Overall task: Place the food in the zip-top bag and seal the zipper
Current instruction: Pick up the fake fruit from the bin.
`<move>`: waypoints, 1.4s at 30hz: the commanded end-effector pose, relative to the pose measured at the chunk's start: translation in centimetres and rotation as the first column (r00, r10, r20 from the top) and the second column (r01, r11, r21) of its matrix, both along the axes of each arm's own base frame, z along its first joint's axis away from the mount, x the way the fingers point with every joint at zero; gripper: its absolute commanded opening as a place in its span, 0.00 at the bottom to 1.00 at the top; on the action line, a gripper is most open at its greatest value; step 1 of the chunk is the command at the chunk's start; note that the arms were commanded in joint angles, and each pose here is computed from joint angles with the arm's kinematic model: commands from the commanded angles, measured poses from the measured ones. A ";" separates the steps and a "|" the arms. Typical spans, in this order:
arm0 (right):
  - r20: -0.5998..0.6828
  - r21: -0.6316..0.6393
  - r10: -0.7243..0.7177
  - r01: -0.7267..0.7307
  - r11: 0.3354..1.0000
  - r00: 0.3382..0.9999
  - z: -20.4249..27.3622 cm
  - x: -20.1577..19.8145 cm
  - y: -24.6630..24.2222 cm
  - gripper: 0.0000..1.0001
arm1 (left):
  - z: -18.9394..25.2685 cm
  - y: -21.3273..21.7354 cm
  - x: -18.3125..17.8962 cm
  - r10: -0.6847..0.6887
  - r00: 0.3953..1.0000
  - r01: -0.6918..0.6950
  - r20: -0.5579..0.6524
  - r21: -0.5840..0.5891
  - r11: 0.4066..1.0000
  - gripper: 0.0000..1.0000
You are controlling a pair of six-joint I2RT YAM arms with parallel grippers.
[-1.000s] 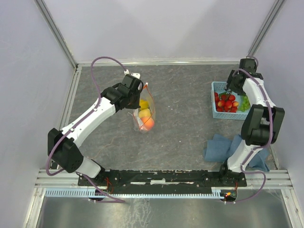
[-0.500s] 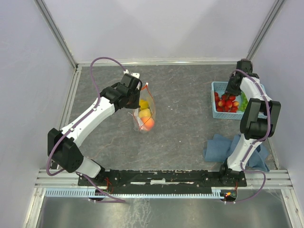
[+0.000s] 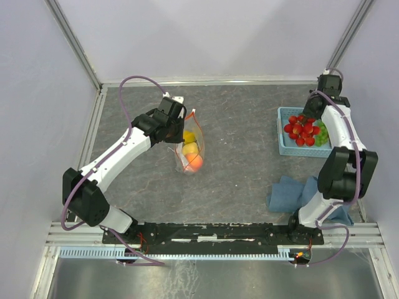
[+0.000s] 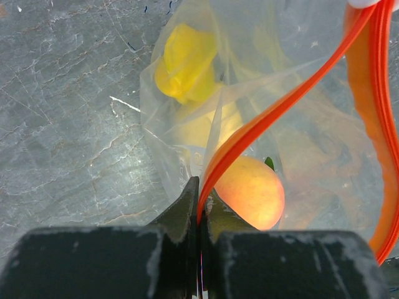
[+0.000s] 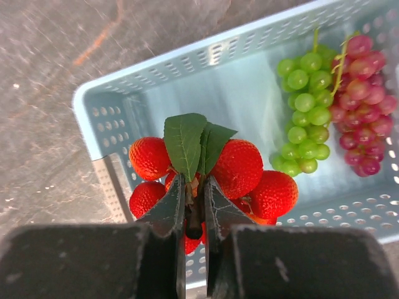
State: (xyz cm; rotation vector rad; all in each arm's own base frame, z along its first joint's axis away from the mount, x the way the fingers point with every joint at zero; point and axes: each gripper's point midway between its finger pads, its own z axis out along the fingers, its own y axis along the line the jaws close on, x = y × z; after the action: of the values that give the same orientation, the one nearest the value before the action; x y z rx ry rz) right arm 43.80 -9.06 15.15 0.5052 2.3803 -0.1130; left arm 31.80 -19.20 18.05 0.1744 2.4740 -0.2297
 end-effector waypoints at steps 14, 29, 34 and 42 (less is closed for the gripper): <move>0.445 -0.036 0.323 -0.344 0.938 0.835 15.5 -3.0 13.3 0.02 | 2.3 -0.8 0.0 -0.084 0.994 0.088 0.075 -0.054 0.995 0.03; 0.765 -0.129 0.575 -0.806 0.577 0.289 23.5 -10.5 28.0 0.02 | 2.6 -3.8 -1.7 -0.237 0.970 0.242 0.051 -0.181 0.953 0.03; 0.814 -0.201 0.572 -0.874 0.442 0.101 25.6 -13.4 31.3 0.02 | 2.7 -4.4 -2.1 -0.268 0.962 0.271 0.047 -0.207 0.940 0.03; 0.848 -0.295 0.512 -0.924 0.245 -0.135 28.7 -18.0 35.4 0.02 | 3.1 -4.8 -2.4 -0.293 0.955 0.296 0.052 -0.227 0.928 0.03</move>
State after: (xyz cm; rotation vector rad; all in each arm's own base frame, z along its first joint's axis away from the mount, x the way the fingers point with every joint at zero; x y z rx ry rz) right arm 29.27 24.62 38.37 -0.6063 1.4569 0.9508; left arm 29.12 -23.15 19.33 0.3617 2.4672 -0.5697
